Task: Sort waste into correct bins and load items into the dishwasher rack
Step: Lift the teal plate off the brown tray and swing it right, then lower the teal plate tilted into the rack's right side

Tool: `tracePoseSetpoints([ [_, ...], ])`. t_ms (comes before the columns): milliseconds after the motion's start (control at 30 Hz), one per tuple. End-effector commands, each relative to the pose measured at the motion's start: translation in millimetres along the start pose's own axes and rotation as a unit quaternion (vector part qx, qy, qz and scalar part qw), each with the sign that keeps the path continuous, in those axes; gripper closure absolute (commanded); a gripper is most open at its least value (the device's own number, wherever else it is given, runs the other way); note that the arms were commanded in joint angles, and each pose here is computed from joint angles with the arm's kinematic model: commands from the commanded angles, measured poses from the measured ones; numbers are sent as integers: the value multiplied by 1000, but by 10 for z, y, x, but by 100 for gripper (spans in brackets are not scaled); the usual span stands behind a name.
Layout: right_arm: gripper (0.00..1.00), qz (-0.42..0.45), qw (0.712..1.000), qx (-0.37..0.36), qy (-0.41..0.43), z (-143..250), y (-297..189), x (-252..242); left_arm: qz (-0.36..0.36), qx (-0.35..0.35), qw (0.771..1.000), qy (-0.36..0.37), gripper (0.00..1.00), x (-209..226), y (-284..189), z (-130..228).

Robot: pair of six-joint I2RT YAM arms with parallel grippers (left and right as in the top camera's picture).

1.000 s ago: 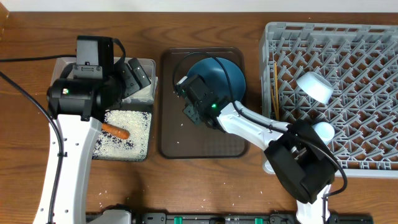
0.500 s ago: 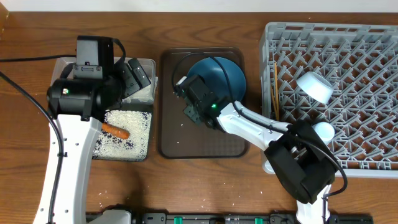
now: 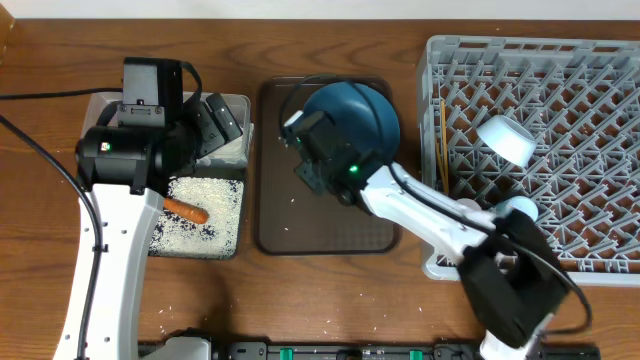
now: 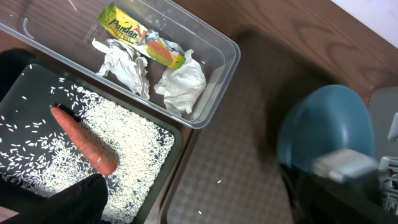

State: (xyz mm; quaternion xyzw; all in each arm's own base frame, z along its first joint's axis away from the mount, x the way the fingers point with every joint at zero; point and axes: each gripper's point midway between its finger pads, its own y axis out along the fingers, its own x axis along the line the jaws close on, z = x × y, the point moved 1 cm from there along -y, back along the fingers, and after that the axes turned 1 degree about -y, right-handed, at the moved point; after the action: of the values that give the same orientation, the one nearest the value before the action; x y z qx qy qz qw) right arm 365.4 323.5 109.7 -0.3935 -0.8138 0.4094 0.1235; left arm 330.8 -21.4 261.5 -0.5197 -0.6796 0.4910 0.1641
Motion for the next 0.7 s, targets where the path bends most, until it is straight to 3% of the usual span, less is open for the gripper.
tracePoseSetpoints([
  [0,99,-19,997,-57,57,-339,-470,-51,-10,-2,1000,1,1,44,16,-7],
  [200,99,-119,980,-116,105,-586,-1221,-172,-10,-2,1000,1,1,45,16,-7],
  [367,99,-233,944,-172,158,-660,-1873,-547,-10,-2,1000,1,1,44,16,-7],
  [533,99,-333,896,-218,198,-531,-2357,-1071,-10,-2,1000,1,1,44,16,-7],
  [667,99,-351,872,-250,232,-324,-2608,-1566,-10,-2,1000,1,1,44,16,-7],
])
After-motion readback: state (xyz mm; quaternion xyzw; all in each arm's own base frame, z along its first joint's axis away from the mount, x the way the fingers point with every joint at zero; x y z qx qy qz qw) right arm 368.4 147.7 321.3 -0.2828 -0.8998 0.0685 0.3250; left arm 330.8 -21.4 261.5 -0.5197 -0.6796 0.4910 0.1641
